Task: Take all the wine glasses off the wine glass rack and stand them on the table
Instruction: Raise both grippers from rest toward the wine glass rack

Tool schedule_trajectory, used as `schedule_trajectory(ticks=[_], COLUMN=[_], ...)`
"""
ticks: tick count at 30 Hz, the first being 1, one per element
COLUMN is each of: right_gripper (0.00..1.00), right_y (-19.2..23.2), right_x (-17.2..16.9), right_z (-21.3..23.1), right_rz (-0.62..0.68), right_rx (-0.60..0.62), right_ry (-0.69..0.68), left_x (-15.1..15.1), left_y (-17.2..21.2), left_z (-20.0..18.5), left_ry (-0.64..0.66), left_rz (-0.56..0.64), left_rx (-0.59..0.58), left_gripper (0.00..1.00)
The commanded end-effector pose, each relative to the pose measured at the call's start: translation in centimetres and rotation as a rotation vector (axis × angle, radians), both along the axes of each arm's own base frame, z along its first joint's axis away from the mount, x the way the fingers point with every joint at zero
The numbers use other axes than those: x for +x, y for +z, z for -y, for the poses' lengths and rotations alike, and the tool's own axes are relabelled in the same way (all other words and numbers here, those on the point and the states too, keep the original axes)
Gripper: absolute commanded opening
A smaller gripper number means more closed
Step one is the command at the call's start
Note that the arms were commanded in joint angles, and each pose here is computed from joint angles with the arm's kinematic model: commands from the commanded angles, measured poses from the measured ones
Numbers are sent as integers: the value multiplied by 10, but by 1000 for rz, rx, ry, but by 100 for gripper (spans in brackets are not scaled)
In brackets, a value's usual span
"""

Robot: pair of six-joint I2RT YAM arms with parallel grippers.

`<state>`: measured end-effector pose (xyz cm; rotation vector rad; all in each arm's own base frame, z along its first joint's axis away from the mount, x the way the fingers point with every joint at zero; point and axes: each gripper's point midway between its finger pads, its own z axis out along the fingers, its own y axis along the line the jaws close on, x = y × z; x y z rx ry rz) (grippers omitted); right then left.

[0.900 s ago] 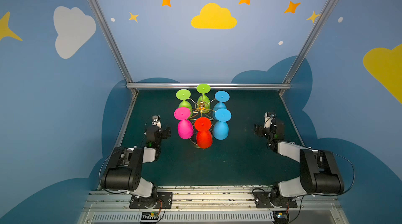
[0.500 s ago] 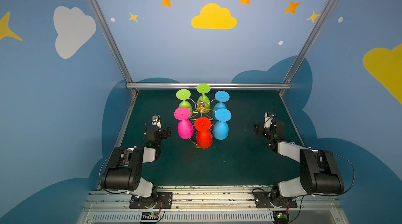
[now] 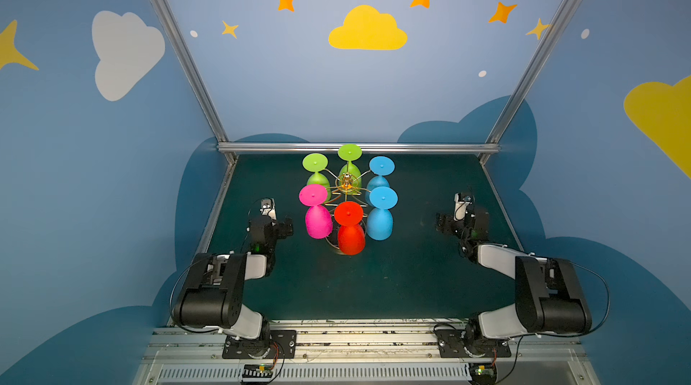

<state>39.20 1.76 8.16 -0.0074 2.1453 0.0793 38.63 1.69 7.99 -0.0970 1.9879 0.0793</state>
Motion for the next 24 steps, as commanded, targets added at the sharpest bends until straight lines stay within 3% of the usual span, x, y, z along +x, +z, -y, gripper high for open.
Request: schedule_trajectory(ticks=[1,3,4,5,7,9,11,14,18,24], right_gripper=[89,89,89,89,89,89,89,87,77,75], right_y=[19,45,59,77,108,136,151,180,227,252], right_x=[5,10,11,9,8,5,-1,-11,-27,-65], right_z=[-7,-12,-6,2,-7,-15,-14,-20,-42,-93], right_rz=[32,29,9,-20,-5,15,20,75,220,77], right_rx=[-37,-38,-1,116,250,405,510,673,754,797], right_ry=[68,99,38,-79,-68,-84,-119,-67,93,306], left_x=[6,2,-3,-10,-26,-42,-51,-59,-63,-66], left_y=[20,43,54,67,86,106,130,161,177,207], left_z=[2,5,-1,-12,-24,-30,-27,-24,-25,-3], left_ry=[-9,-17,34,117,201,260,247,205,216,86], left_rz=[75,47,9,-29,-48,6,136,325,273,260], left_rx=[-5,8,-13,-60,-110,-166,-222,-261,-294,-312], left_gripper=[100,100,100,100,100,100,100,100,100,100])
